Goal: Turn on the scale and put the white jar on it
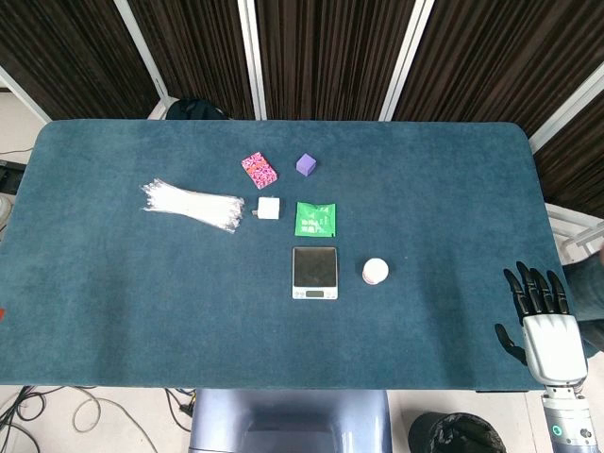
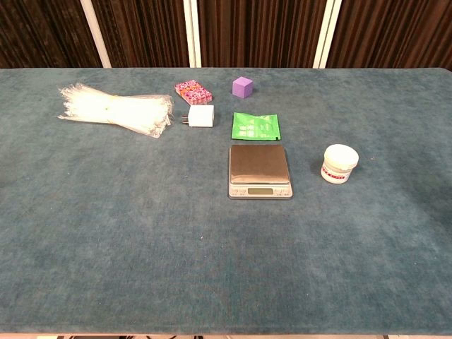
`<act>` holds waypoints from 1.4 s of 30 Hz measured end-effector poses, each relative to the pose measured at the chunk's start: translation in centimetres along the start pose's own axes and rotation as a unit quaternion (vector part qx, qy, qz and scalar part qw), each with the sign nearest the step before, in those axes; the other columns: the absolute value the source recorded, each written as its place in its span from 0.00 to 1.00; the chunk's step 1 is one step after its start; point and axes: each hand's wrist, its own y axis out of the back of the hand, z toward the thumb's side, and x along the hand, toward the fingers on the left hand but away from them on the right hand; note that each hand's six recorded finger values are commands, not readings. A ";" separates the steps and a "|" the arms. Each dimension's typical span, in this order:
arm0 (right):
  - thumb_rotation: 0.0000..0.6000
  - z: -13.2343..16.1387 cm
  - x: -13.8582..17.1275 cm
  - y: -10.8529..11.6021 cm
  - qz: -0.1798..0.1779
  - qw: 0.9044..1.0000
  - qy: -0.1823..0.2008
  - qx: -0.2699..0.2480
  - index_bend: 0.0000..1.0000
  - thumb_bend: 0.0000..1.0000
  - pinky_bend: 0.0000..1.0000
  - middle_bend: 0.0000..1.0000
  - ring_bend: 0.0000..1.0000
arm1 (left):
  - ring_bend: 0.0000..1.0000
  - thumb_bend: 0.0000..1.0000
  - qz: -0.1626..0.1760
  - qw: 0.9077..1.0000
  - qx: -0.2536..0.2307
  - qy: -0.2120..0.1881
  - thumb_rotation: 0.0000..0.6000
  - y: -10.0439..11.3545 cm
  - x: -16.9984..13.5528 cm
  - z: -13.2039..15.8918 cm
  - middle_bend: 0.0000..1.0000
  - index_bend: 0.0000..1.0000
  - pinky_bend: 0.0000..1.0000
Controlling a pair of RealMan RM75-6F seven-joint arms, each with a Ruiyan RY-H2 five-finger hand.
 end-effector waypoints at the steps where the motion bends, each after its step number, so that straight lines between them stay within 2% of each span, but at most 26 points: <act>1: 1.00 0.0 0.0 0.0 0.000 1.000 0.000 0.002 0.00 0.36 0.00 0.00 0.06 | 0.00 0.12 0.001 1.000 0.000 0.000 1.00 0.0 0.0 0.0 0.00 0.00 0.00; 16: 1.00 -0.6 0.3 0.4 0.013 1.000 -0.013 -0.017 0.00 0.36 0.00 0.00 0.08 | 0.00 0.12 0.009 1.000 -0.005 -0.004 1.00 0.4 -0.5 0.4 0.00 0.00 0.00; 25: 1.00 0.0 0.6 0.9 0.014 0.999 0.014 -0.043 0.00 0.36 0.02 0.06 0.14 | 0.00 0.12 0.011 1.000 -0.009 -0.005 1.00 0.6 -0.7 0.3 0.00 0.00 0.00; 35: 1.00 0.6 0.4 0.0 0.061 0.995 0.055 -0.063 0.00 0.36 0.30 0.08 0.16 | 0.00 0.12 -0.001 1.000 -0.003 -0.007 1.00 0.0 -0.7 0.6 0.00 0.00 0.00; 40: 1.00 1.8 -1.4 0.0 0.090 0.988 0.099 -0.077 0.00 0.36 0.41 0.09 0.18 | 0.00 0.12 0.003 1.000 -0.004 -0.007 1.00 0.2 -0.7 0.6 0.00 0.00 0.00; 42: 1.00 2.7 -2.7 0.2 0.100 0.984 0.122 -0.077 0.00 0.36 0.45 0.13 0.22 | 0.00 0.12 0.003 1.000 -0.004 -0.006 1.00 0.2 -0.7 0.6 0.00 0.00 0.00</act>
